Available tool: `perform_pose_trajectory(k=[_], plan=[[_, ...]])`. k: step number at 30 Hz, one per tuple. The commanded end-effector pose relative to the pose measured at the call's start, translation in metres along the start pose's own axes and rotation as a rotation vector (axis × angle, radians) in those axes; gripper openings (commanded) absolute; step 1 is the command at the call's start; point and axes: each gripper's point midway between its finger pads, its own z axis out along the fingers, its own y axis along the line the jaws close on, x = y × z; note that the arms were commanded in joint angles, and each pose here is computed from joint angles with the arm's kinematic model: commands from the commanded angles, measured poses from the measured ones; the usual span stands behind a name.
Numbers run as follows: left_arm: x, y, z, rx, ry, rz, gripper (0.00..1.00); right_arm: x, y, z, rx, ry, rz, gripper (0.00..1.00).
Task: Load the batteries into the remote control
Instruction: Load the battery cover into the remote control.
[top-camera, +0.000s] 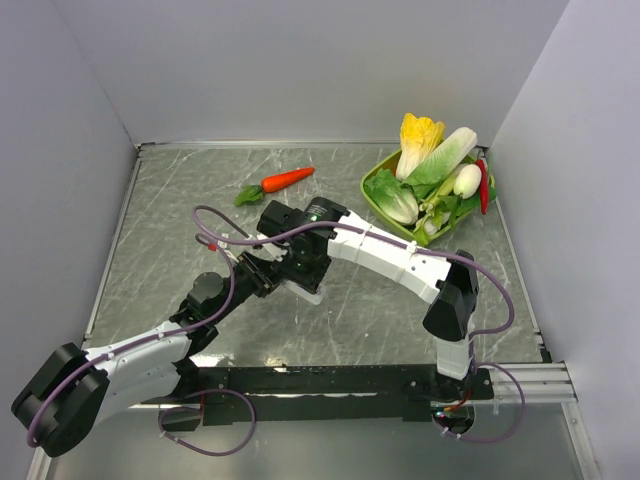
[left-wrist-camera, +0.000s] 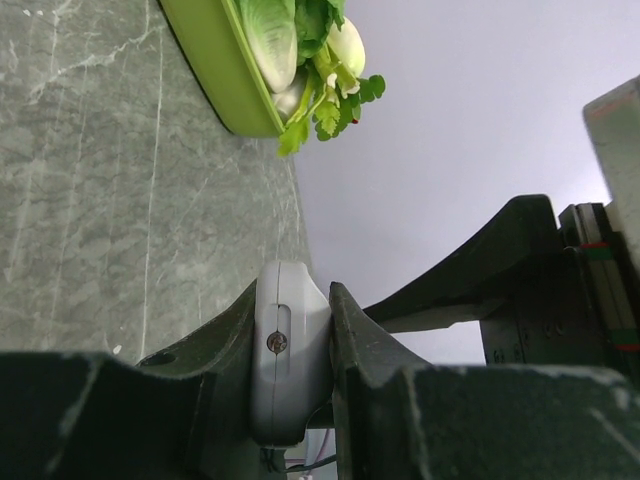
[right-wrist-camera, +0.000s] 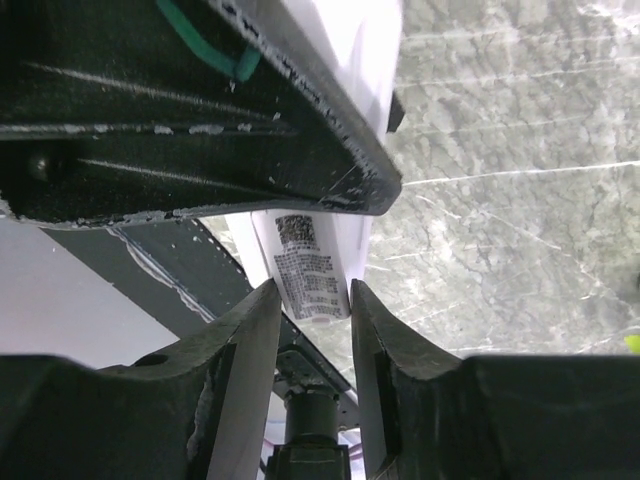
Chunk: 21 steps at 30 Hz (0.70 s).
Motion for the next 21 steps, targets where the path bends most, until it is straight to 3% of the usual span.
perform_pose_trajectory(k=[1, 21], plan=[[0.0002, -0.0264, -0.0019, 0.1, 0.008, -0.014, 0.01, 0.0091, -0.0091, -0.0215, 0.032, 0.017, -0.007, 0.42], [-0.0033, -0.0302, -0.0017, 0.106, -0.008, -0.047, 0.01, 0.0, -0.0045, -0.0233, 0.007, 0.0, 0.02, 0.38]])
